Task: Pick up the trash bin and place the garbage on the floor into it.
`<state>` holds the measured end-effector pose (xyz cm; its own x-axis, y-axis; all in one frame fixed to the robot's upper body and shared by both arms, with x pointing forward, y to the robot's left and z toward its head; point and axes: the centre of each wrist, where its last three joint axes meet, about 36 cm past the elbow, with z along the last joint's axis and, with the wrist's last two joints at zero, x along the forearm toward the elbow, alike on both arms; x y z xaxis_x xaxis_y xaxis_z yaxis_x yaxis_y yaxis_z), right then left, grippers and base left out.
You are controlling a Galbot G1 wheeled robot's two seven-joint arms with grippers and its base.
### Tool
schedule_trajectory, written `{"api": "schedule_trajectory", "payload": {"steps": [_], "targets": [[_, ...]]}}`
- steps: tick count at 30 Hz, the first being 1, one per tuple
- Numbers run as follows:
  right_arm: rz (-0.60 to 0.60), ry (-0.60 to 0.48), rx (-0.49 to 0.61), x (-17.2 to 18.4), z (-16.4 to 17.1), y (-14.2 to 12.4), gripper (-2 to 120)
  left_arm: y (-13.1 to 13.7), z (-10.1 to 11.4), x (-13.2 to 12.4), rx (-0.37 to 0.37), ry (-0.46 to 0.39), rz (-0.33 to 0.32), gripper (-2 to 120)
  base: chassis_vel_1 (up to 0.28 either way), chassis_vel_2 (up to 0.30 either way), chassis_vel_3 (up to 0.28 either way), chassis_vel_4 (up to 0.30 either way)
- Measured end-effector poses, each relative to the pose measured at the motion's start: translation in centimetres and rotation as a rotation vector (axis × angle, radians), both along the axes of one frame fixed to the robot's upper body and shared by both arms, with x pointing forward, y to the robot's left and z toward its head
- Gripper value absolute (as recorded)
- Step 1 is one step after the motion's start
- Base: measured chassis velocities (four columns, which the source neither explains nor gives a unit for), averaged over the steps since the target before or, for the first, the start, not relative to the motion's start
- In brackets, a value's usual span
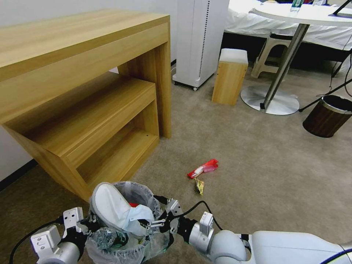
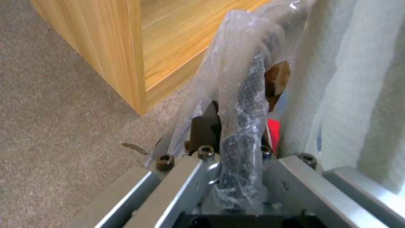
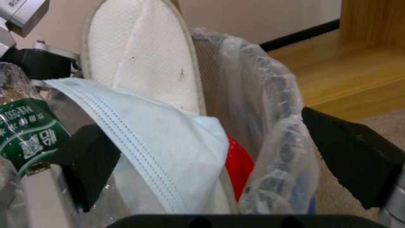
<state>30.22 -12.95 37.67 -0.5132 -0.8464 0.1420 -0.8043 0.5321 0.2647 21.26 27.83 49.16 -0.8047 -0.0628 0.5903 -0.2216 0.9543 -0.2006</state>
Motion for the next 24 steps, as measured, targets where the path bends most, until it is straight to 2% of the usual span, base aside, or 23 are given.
{"api": "schedule_trajectory", "payload": {"steps": [18, 24], "targets": [[-0.087, 0.047, -0.037, -1.5, -1.7, -1.9, 100, -0.2, -0.1, -0.1, 0.003, 0.016, -0.021, 0, 0.0, 0.0, 0.0, 0.0], [-0.089, 0.04, -0.015, -1.5, -1.2, -1.2, 100, -0.3, -0.2, -0.2, 0.003, 0.018, -0.022, 0, 0.0, 0.0, 0.0, 0.0]]}}
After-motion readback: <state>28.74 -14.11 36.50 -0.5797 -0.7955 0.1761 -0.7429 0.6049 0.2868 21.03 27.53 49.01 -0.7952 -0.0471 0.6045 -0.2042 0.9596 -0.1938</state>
